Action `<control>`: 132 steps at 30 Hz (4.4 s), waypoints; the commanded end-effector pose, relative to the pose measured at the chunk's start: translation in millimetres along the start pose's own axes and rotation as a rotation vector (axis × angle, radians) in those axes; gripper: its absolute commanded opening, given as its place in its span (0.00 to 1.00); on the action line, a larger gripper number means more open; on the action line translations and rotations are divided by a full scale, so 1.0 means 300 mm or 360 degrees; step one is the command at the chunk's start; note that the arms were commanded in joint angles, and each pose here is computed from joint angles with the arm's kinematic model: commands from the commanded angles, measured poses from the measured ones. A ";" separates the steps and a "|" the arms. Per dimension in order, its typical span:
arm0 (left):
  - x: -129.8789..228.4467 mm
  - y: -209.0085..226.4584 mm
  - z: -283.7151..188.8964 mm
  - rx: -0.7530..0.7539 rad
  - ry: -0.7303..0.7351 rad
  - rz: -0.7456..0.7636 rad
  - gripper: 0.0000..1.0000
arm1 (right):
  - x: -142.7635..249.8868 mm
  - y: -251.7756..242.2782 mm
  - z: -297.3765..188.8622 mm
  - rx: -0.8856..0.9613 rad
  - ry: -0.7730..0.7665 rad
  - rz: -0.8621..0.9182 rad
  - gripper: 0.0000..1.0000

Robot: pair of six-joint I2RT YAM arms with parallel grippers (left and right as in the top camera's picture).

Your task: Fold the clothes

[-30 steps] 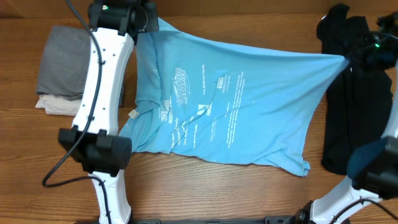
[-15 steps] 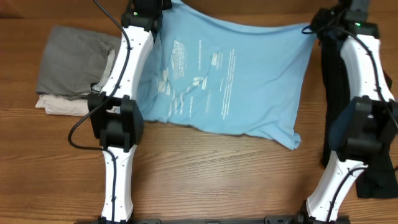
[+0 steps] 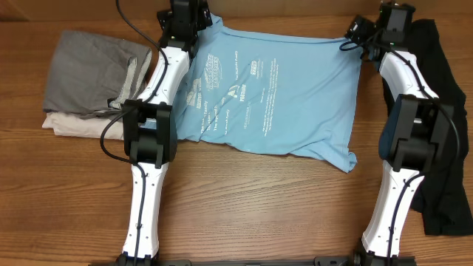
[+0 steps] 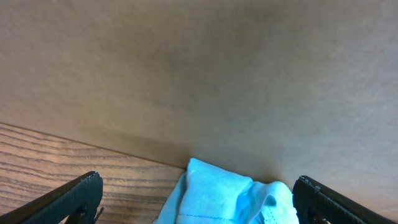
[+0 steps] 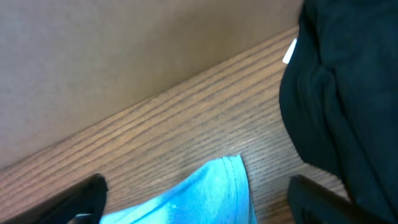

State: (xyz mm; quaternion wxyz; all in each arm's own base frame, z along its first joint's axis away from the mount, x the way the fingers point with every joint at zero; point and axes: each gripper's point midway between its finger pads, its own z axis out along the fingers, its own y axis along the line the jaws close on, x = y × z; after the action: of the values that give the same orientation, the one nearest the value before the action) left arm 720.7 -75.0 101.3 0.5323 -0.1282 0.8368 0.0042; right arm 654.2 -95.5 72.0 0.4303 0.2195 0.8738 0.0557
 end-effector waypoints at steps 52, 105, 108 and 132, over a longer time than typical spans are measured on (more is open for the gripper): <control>0.651 0.234 -0.947 -0.0047 0.1839 0.0287 0.47 | 0.894 -0.141 -0.849 0.0225 0.1678 0.0139 0.62; 0.307 0.197 -0.717 -0.0205 0.1272 0.0469 1.00 | 0.343 -0.200 -0.776 0.0274 0.0605 0.0132 0.04; 0.282 0.186 -0.802 -0.0198 0.1324 0.0507 1.00 | 0.345 -0.193 -0.775 0.0256 0.0611 0.0136 0.04; 0.666 0.124 -0.903 -0.0235 0.1488 0.0880 0.67 | 0.356 -0.187 -0.779 0.0231 0.0640 0.0142 0.04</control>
State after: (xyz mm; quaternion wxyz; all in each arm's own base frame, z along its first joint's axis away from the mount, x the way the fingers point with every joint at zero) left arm 391.8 -124.0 38.5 0.0565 0.0730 0.9861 0.1384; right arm 391.4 -74.2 118.3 0.2173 0.2700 0.9365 0.0542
